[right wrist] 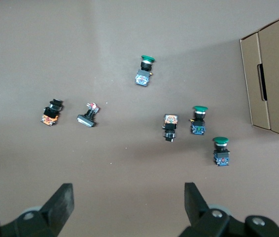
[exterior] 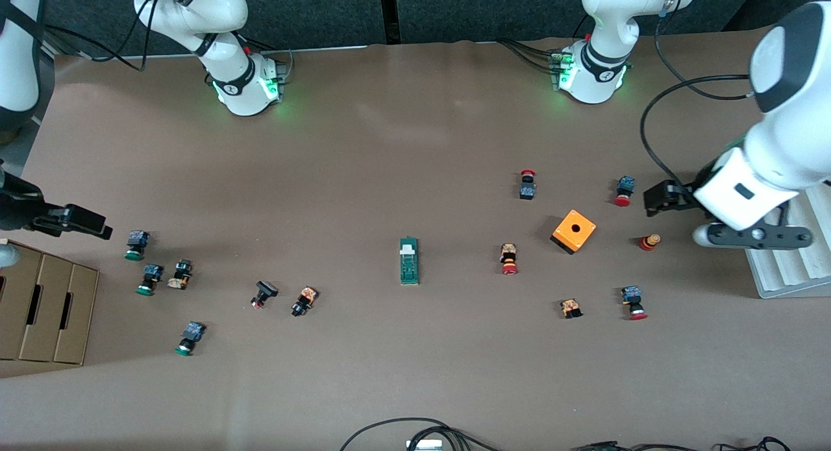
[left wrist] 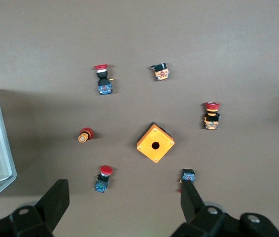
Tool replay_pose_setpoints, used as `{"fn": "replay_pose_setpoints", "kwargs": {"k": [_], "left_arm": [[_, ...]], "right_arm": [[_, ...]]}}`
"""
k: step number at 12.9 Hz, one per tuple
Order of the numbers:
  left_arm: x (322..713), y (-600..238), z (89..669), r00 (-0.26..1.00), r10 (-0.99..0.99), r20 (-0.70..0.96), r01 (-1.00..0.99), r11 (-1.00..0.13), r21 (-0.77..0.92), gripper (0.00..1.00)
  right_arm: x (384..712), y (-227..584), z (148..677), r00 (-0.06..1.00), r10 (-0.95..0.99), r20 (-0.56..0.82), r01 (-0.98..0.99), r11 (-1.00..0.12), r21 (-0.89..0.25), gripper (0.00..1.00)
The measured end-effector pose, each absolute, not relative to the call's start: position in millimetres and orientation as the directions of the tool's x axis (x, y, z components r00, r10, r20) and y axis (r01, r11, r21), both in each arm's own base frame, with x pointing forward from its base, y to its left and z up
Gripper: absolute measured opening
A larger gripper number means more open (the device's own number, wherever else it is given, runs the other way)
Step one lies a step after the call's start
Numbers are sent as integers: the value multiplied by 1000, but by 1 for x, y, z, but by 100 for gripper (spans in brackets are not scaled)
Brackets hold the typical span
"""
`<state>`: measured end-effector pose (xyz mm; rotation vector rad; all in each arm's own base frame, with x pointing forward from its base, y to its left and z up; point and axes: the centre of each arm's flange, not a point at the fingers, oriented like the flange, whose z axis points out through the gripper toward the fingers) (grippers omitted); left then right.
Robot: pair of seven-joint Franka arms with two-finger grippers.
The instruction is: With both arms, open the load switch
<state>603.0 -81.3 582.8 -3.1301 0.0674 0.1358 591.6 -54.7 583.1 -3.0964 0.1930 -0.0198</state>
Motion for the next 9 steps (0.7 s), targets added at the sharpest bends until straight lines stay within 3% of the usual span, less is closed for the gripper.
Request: {"fn": "replay_pose_setpoints", "kwargs": {"k": [5,9], "left_arm": [[564,-27,576,996,-81,-31,-82,-997,-12,100],[559,-29,580,996,-87,-31,-88,-996,-13,100]], "right_arm": [[587,-50,589,999,-51,8,-51,-998,-41,100],[587,-51,588,999,-53,4,-52,-998,-41,100]]}}
